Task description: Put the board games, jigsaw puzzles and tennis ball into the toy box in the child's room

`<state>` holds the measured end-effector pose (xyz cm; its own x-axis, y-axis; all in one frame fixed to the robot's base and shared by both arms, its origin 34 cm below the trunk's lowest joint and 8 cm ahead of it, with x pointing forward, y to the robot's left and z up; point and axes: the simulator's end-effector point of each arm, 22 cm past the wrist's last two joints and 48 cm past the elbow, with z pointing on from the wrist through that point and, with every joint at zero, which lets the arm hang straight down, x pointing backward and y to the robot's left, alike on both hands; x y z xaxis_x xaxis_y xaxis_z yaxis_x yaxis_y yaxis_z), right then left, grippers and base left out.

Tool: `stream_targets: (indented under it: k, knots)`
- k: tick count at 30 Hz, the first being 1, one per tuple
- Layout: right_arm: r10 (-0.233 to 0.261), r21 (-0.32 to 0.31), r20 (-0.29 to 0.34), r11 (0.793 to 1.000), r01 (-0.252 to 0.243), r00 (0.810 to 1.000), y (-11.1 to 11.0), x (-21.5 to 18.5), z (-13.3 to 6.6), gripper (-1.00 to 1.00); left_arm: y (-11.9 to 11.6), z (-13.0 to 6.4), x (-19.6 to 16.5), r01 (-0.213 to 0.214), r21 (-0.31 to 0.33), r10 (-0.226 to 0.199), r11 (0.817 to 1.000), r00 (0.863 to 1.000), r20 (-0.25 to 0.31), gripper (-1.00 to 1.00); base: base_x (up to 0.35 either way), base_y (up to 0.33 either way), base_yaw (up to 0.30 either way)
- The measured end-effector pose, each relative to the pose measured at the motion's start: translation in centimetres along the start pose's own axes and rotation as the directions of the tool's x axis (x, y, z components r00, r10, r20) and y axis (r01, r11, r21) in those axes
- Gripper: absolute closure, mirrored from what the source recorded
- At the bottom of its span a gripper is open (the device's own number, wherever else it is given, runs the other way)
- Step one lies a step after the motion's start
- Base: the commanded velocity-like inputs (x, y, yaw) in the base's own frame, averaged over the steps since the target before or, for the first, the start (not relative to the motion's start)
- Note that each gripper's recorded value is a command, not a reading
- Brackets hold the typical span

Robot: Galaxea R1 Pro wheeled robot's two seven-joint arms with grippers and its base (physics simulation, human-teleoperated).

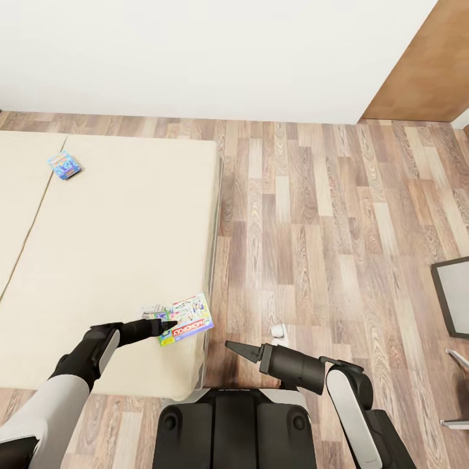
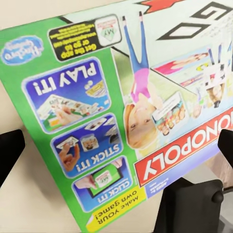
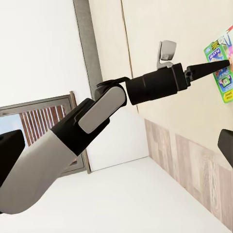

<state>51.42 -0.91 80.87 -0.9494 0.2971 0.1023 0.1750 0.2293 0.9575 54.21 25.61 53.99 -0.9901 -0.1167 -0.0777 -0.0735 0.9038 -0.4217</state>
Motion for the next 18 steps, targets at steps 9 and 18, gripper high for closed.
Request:
stream_targets:
  k: [9,18]
  knots:
    - [0.000,0.000,0.000,1.000,0.000,1.000,0.0,0.0,0.0,-1.00,0.5,-0.1,0.2,-0.004,-0.015,0.004,1.000,1.000,-0.009,-1.00,0.000,0.000,0.000]
    - [0.000,0.000,0.000,1.000,0.000,1.000,0.0,0.0,0.0,-1.00,2.5,-1.1,-0.3,-0.002,-0.048,0.002,0.999,1.000,-0.001,-1.00,0.000,0.000,0.000]
